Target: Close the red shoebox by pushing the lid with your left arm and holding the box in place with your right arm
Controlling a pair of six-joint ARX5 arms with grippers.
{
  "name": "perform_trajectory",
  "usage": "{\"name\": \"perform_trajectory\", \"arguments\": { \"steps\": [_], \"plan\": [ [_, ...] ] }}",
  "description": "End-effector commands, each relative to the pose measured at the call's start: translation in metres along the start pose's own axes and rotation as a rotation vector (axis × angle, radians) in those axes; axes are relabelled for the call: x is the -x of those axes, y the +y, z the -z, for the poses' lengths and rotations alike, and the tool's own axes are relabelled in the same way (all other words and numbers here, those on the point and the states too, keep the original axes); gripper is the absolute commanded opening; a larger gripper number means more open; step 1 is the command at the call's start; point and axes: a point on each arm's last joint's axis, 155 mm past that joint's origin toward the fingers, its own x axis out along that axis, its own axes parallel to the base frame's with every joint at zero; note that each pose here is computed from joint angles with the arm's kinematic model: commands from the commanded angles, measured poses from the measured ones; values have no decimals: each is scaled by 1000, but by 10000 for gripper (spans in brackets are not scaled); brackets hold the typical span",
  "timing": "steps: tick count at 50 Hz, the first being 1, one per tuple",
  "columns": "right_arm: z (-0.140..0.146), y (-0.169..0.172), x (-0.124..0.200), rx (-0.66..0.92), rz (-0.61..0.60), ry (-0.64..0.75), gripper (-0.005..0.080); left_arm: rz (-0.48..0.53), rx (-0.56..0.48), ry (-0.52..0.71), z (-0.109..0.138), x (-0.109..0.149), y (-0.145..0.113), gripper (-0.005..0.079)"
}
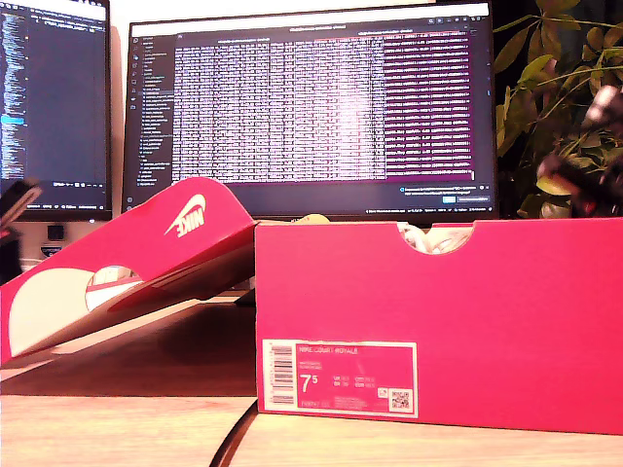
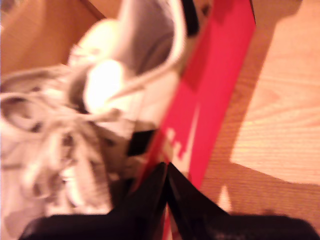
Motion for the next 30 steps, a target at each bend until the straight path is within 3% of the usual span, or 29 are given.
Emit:
{"name": "perform_trajectory", "arguments": {
  "steps": [1,18,30],
  "plan": [
    [1,13,-6,23,-37,8,-12,21,-10,16,0,-4,-5,-19],
    [-1,16,-7,33,-44,0,-12,91,-9,22,0,-5,-21,-19],
    [-1,16,-7,33,-45,1,-12,136,-37,-14,-29,13,-42,-19]
  ]
}}
